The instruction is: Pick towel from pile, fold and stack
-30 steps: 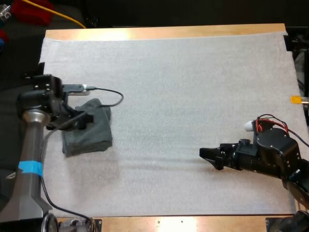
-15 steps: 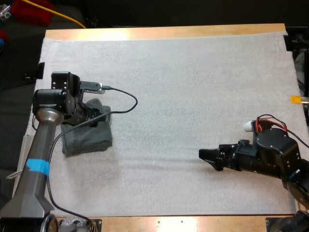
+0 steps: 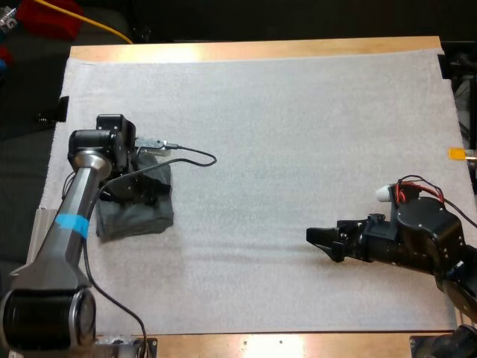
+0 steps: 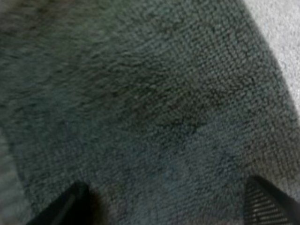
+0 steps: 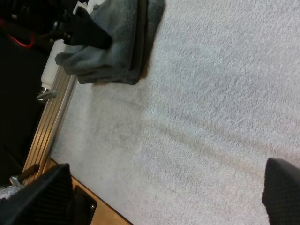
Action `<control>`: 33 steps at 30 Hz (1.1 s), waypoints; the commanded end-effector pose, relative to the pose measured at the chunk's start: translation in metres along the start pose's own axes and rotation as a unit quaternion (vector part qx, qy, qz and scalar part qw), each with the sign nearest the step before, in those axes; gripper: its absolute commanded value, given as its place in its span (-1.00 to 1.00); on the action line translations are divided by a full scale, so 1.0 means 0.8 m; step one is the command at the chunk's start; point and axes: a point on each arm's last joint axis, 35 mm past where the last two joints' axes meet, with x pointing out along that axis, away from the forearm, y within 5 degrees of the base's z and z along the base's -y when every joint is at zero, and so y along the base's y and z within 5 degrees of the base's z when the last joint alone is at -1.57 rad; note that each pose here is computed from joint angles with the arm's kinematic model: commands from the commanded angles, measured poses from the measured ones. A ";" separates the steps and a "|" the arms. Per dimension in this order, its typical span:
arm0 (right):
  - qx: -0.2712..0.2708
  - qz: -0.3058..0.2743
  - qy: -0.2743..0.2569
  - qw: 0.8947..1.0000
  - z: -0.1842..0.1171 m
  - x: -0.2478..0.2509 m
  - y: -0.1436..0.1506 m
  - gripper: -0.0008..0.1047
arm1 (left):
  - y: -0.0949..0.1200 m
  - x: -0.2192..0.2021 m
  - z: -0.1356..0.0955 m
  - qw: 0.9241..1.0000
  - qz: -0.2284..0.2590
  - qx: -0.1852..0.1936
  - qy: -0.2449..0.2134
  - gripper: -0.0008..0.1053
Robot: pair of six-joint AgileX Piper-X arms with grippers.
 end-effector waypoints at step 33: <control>-0.005 0.005 -0.006 1.000 0.001 -0.002 0.002 0.52 | 0.000 -0.003 -0.005 1.000 0.006 0.015 0.012 0.23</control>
